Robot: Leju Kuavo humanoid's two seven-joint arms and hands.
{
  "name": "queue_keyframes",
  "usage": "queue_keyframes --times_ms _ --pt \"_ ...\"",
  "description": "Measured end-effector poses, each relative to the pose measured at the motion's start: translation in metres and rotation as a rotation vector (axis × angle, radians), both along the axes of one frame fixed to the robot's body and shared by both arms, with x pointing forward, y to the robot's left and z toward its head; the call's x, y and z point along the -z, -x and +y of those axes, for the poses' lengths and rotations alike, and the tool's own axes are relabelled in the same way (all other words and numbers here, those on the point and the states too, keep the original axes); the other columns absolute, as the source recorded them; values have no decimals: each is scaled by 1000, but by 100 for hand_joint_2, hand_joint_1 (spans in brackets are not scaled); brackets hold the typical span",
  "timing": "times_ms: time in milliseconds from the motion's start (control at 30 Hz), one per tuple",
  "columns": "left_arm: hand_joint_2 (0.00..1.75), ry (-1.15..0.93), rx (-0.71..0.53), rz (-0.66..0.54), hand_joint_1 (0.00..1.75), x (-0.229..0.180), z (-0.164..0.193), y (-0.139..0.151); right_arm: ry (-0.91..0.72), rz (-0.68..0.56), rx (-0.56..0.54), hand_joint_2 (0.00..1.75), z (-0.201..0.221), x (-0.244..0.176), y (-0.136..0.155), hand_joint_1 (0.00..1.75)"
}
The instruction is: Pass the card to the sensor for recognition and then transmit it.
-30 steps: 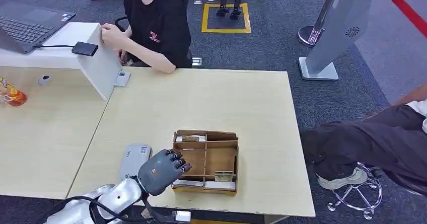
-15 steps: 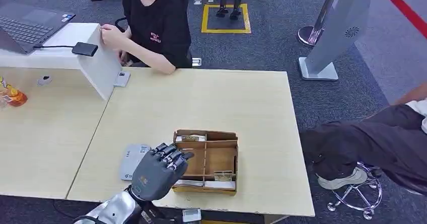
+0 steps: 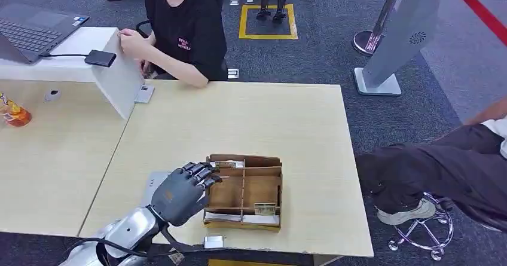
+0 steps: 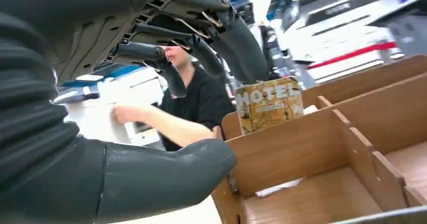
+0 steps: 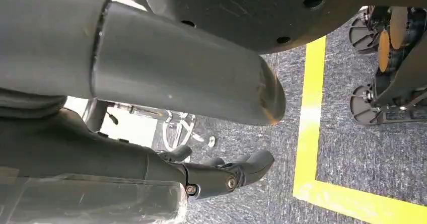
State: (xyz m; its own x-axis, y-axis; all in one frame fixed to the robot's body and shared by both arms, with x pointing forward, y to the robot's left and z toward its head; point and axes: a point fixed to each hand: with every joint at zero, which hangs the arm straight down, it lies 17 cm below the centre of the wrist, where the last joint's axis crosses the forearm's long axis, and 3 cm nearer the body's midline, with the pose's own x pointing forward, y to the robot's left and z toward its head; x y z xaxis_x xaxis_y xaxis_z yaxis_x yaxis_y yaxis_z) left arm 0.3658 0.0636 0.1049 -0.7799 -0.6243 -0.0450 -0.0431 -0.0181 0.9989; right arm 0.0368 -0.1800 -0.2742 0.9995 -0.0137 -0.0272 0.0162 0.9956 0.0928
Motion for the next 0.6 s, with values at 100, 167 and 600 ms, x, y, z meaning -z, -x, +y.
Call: queue_keyframes --times_ms 100,167,600 --pt "175 10 7 -2 54 -6 -1 -2 -1 0 0 0 0 0 0 0" --pt "175 27 11 14 52 -9 -2 -2 -1 0 1 0 0 0 0 0" --pt "175 32 82 148 42 -16 3 0 -6 -6 -1 0 1 0 -1 0"
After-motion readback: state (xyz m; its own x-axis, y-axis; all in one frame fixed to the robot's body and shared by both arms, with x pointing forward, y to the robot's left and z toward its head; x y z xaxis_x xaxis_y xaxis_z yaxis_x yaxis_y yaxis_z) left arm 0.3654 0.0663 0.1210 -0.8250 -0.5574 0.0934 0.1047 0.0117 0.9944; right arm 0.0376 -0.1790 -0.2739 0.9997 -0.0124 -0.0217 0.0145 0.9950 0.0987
